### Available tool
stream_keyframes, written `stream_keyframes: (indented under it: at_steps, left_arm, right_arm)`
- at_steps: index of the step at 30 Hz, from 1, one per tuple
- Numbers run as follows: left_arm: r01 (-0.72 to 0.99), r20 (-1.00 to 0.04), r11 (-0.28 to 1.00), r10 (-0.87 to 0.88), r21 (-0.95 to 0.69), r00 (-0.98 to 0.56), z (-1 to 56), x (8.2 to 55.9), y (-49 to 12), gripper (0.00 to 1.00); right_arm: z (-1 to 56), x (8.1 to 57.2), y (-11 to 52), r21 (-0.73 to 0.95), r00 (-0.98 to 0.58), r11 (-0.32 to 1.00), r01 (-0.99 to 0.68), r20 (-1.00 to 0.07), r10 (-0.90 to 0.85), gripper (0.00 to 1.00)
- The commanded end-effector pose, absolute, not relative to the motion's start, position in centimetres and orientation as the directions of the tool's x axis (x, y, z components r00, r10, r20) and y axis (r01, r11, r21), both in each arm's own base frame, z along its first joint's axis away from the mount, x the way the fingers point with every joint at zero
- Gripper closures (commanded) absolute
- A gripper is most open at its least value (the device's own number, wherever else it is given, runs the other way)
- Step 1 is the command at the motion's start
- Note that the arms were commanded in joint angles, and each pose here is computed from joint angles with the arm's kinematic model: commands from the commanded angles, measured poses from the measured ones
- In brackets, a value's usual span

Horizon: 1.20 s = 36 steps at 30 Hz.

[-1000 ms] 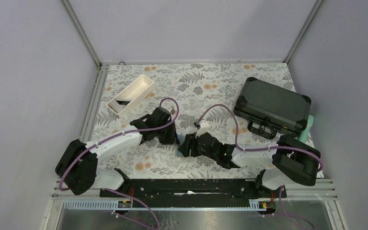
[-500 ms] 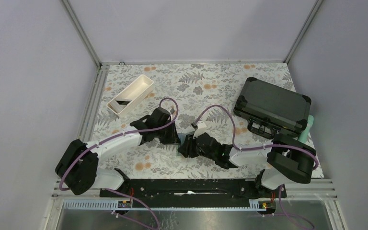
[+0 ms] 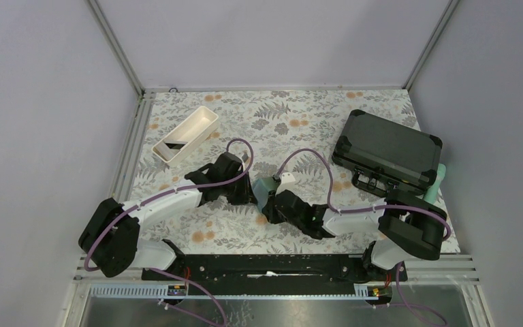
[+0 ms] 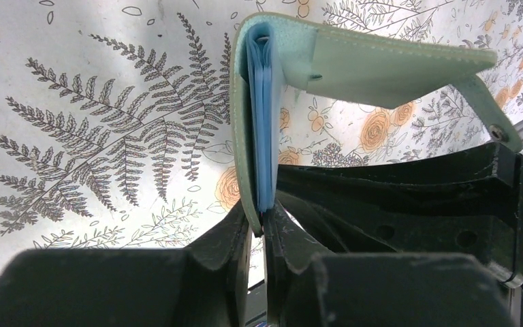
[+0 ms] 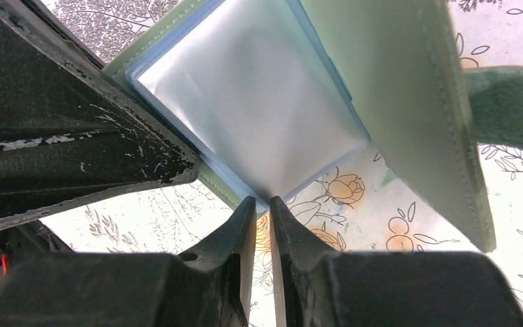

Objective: Put the credit cards into the card holder
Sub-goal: Open the card holder at the center of the board.

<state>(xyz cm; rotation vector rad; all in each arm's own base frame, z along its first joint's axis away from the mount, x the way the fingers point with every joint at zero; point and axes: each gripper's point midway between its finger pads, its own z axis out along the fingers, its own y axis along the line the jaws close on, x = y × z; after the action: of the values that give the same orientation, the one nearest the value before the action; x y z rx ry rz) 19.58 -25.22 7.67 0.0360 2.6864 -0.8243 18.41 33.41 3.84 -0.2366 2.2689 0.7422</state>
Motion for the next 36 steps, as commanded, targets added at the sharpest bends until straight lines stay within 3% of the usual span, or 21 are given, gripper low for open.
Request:
stream_keyframes:
  at_steps: [1, 4, 12, 15, 24, 36]
  left_arm:
    - [0.161, -0.354, 0.813, -0.058, -0.559, -0.933, 8.9, 20.2, -25.8, 0.87]
    - [0.172, -0.369, 0.815, -0.055, -0.553, -0.928, 8.9, 20.3, -25.7, 0.88]
    - [0.208, -0.365, 0.779, -0.029, -0.592, -0.93, 10.6, 20.1, -25.3, 0.97]
    - [0.226, -0.328, 0.746, 0.011, -0.626, -0.945, 11.1, 19.4, -25.5, 0.99]
    - [0.223, -0.207, 0.674, 0.105, -0.704, -0.973, 11.0, 17.3, -26.1, 1.0]
    - [0.223, -0.213, 0.674, 0.098, -0.704, -0.972, 11.1, 17.5, -25.8, 1.0]
  right_arm:
    - [5.6, 19.7, 33.4, 0.394, -0.661, 0.837, -0.379, -0.749, 0.053, 0.82]
    - [6.3, 19.6, 33.8, 0.398, -0.655, 0.822, -0.406, -0.754, 0.042, 0.79]
    - [9.8, 19.6, 32.9, 0.379, -0.606, 0.805, -0.456, -0.795, 0.031, 0.46]
    - [11.0, 19.9, 32.3, 0.388, -0.599, 0.8, -0.457, -0.799, 0.045, 0.38]
    - [11.1, 19.6, 33.3, 0.482, -0.664, 0.714, -0.508, -0.747, 0.031, 0.29]
    - [9.2, 19.4, 33.2, 0.501, -0.691, 0.722, -0.477, -0.721, 0.044, 0.28]
